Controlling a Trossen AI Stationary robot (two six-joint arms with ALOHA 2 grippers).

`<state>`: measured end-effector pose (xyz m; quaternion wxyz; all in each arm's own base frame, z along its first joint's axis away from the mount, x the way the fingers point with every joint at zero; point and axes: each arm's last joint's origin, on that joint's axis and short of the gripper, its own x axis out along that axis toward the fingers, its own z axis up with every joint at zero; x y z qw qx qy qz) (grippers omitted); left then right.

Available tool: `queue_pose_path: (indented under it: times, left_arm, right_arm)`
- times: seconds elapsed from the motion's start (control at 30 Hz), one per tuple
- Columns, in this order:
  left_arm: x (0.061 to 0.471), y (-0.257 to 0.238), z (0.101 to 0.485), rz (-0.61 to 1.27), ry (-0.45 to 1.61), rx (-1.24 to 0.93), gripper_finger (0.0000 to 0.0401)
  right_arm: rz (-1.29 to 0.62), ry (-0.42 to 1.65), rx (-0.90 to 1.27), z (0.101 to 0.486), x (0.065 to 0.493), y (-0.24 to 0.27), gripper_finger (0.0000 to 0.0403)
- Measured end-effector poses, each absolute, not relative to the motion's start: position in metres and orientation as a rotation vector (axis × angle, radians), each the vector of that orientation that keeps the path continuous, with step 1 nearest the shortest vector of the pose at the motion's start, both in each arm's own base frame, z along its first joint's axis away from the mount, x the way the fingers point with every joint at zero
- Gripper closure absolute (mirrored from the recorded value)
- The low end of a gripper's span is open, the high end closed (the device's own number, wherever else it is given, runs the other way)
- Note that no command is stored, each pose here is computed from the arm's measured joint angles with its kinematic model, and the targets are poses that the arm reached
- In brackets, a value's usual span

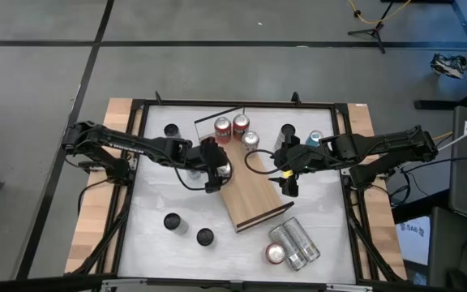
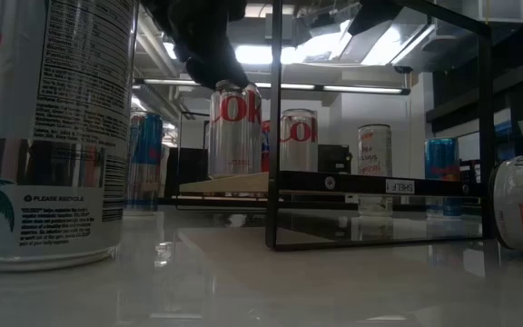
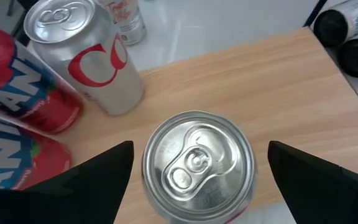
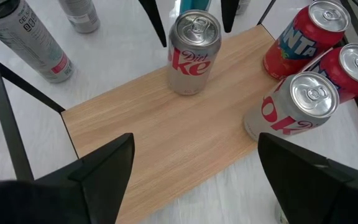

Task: Place canned beverage on shelf
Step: Align the white soda can with the other white soda can

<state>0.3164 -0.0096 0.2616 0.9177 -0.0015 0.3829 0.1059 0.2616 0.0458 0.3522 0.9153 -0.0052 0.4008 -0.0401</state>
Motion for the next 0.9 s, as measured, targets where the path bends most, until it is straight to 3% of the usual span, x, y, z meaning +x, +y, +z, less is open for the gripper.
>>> queue_pose_path:
  times: [0.57,0.9]
  left_arm:
    - [0.3159,-0.0097,0.2591,0.236,0.805,-0.031,0.0042]
    - [0.3157,-0.0086,0.2593,0.239,0.809,-0.03,0.0114]
  right_arm:
    - [-0.083,0.825,-0.01,0.3522,0.2616,0.0458,0.0065]
    - [-0.083,0.825,-0.01,0.3522,0.2616,0.0458,0.0065]
